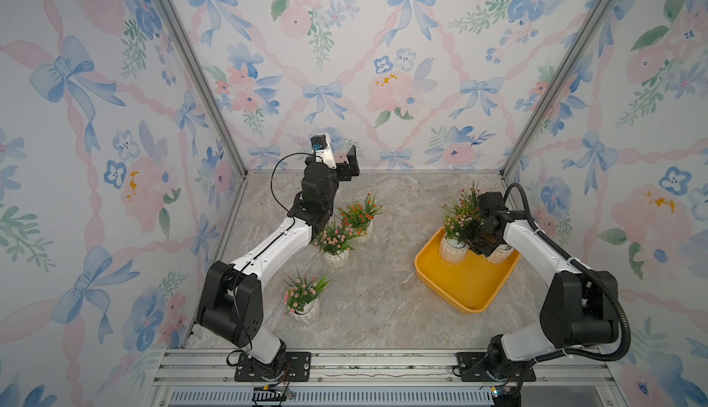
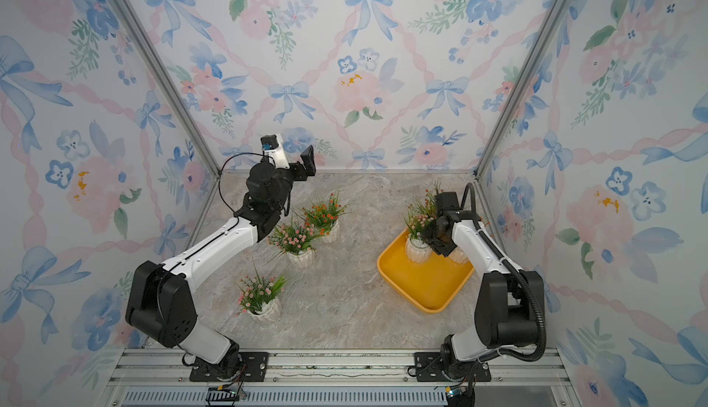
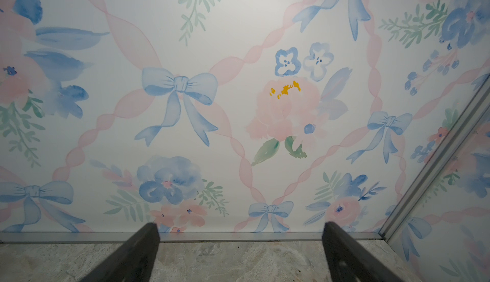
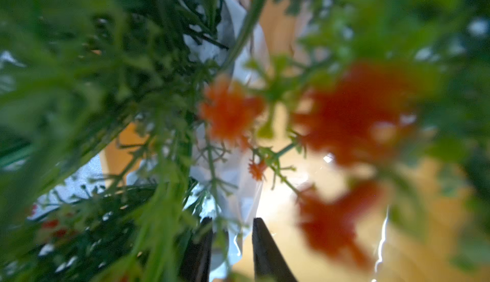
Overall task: Put the potted gypsophila into the storage box
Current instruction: Place the baby's breath potted plant at the storage box, then pick up the baby's breath potted plant from the center of the board.
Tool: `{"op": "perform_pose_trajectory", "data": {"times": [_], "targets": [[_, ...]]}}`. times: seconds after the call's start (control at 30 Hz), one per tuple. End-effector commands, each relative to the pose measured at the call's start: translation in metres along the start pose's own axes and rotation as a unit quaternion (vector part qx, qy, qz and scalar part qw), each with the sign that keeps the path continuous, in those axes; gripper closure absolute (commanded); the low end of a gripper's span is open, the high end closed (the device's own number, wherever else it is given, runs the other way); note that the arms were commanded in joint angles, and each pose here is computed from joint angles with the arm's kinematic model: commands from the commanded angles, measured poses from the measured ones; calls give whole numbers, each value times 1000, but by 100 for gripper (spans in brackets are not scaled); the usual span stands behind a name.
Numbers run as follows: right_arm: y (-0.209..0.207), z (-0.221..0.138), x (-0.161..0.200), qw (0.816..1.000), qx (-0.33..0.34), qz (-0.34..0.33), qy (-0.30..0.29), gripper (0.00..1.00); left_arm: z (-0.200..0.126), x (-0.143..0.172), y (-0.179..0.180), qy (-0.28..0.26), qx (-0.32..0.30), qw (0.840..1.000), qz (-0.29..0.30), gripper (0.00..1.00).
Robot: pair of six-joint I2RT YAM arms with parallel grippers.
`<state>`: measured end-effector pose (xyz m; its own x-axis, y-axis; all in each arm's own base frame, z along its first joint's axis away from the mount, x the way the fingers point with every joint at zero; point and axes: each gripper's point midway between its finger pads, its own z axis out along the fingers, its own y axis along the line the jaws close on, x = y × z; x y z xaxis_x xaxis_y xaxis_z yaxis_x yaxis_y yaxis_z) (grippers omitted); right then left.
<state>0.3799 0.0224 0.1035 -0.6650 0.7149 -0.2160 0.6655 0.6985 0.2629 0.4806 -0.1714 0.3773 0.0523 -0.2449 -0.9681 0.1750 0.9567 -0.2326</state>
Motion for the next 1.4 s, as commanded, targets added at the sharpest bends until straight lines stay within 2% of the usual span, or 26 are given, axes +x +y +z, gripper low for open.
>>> {"op": "perform_pose_trajectory", "data": {"times": [0.0,0.13,0.3,0.43,0.53,0.9,1.13,1.37], "targets": [[6,-10,-11,1000,-13,3,-21,64,-1,-2,2,-5,-9,1000,-3,2],[6,-6,-8,1000,-17,5,-17,60,-1,4,2,2,-5,1000,-8,2],[8,-21,-9,999,-33,6,-35,57,-2,6,2,5,-4,1000,-7,2],[17,-47,-16,995,-58,-6,-80,47,0,5,0,4,0,1000,-6,2],[13,-69,-22,992,-48,-4,-116,40,4,4,-3,3,7,1000,-5,2],[23,-129,-25,975,-91,7,-202,37,11,-3,-6,5,38,999,-20,2],[40,-172,-26,961,-104,-20,-256,37,11,-11,-2,5,53,998,-32,2],[85,-183,-14,953,-130,-81,-262,37,10,-16,-2,12,74,996,-43,2]]}}
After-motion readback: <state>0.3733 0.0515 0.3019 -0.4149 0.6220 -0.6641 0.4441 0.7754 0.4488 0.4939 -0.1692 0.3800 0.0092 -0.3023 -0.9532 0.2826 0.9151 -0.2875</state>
